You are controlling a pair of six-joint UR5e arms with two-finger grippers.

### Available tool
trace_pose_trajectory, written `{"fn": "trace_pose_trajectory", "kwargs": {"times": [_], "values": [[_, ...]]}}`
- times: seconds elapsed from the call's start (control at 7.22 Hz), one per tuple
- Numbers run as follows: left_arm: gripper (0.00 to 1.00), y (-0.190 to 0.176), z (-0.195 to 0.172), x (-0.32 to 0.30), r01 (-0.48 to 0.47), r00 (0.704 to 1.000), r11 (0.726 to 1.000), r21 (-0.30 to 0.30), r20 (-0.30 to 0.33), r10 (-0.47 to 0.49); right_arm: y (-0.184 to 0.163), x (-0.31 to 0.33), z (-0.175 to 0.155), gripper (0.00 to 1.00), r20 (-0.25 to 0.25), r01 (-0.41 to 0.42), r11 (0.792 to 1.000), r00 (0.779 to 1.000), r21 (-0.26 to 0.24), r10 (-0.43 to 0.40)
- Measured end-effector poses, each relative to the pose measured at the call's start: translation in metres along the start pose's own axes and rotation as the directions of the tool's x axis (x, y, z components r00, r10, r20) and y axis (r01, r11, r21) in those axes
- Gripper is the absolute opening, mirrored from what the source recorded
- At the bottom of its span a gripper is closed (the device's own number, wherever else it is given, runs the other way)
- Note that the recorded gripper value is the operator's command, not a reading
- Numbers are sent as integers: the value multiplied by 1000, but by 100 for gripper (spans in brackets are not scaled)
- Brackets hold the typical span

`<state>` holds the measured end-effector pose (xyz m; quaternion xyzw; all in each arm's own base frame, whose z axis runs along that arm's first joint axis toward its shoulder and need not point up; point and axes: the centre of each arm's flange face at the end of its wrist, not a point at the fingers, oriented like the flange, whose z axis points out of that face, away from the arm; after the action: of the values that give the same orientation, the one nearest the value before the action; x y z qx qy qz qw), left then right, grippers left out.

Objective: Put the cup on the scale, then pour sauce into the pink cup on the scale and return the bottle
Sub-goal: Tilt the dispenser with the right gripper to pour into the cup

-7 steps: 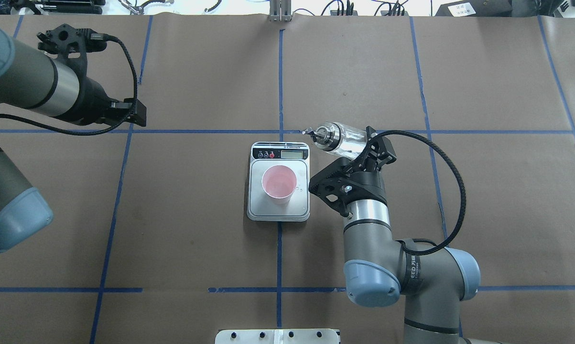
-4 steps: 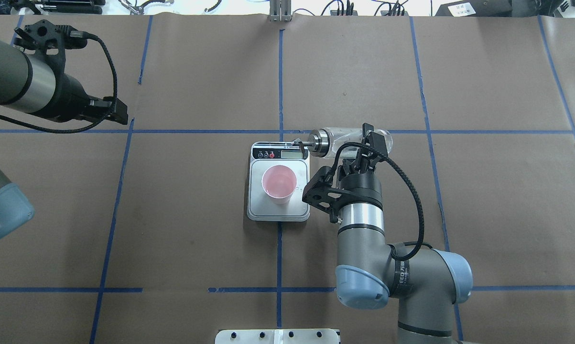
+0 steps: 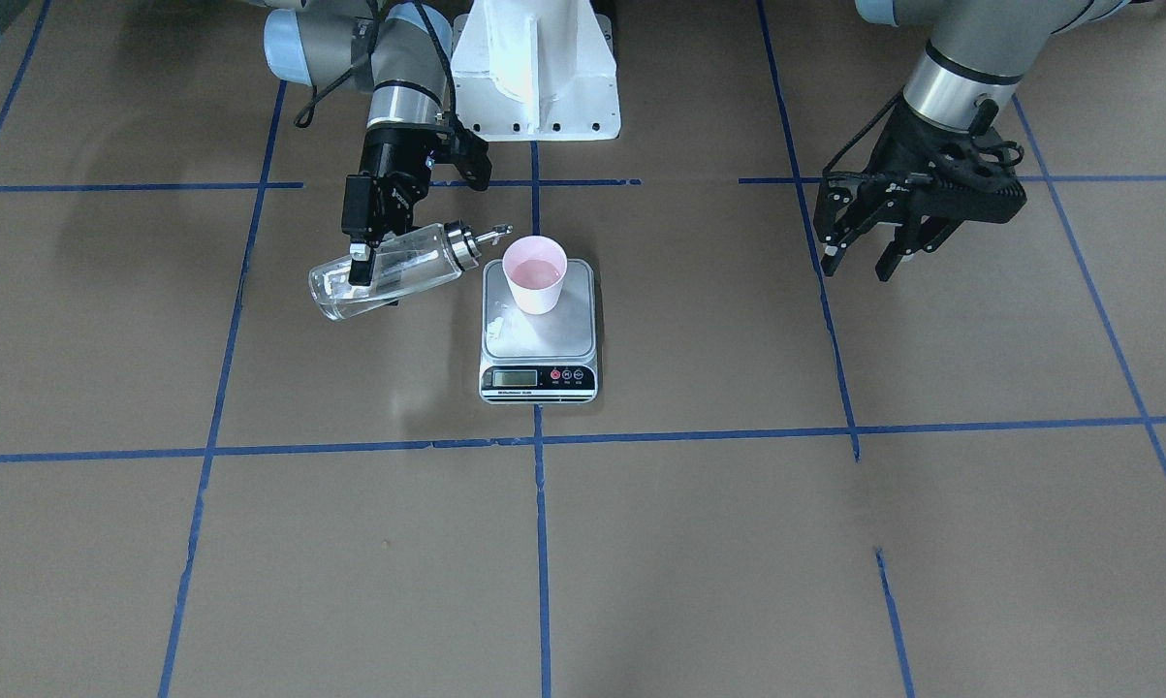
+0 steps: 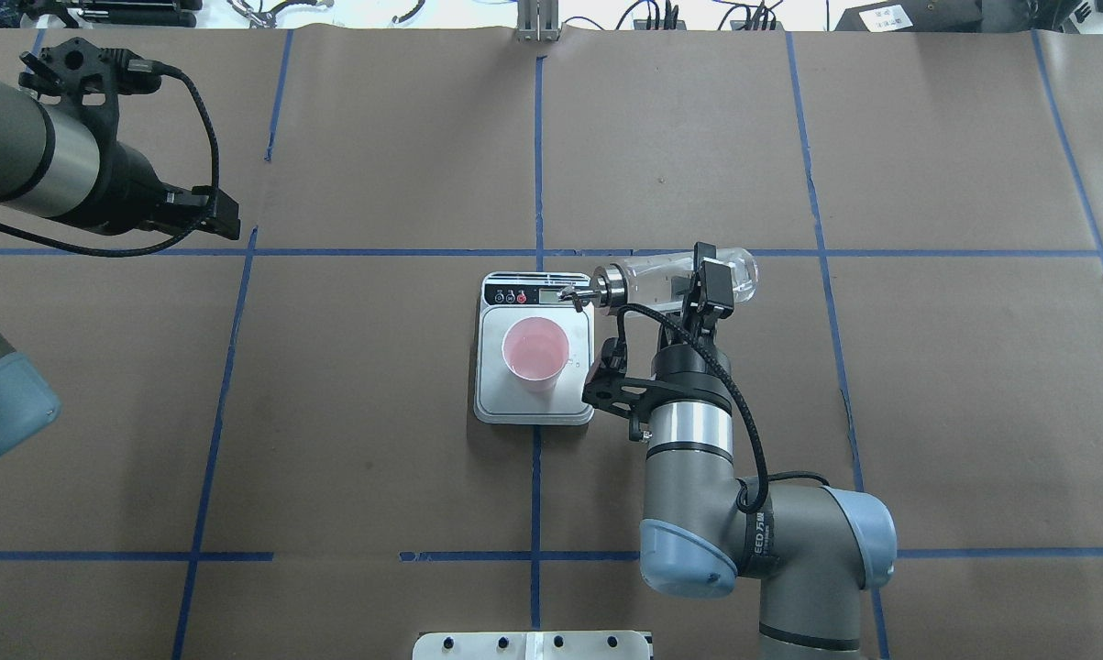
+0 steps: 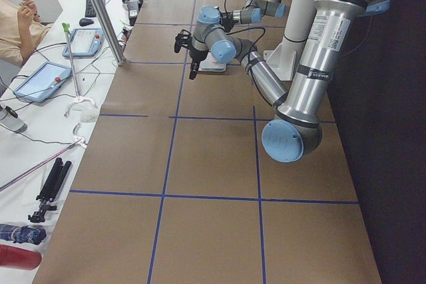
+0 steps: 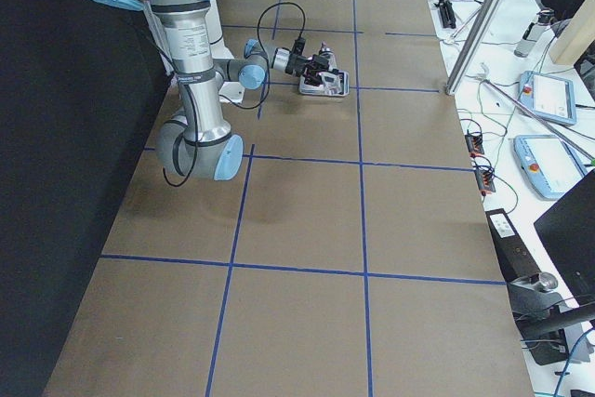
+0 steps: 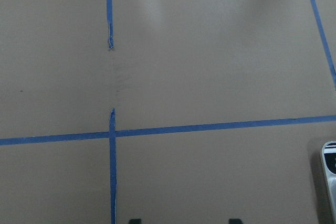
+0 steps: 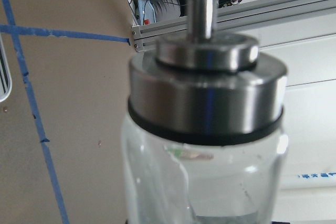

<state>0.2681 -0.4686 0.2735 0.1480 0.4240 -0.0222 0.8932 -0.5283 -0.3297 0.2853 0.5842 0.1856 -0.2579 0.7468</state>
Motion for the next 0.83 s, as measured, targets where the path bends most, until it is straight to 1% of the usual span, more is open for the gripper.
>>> {"fn": "trace_pose_trajectory", "kwargs": {"times": [0.42,0.83], "values": [[64,0,0,0,0,1000,1000,0,2,0,1,-4,2,0,-31,96,995,995,0,-96],[64,0,0,0,1,1000,1000,1,2,-1,1,-1,3,0,-75,205,979,976,-4,-205]]}}
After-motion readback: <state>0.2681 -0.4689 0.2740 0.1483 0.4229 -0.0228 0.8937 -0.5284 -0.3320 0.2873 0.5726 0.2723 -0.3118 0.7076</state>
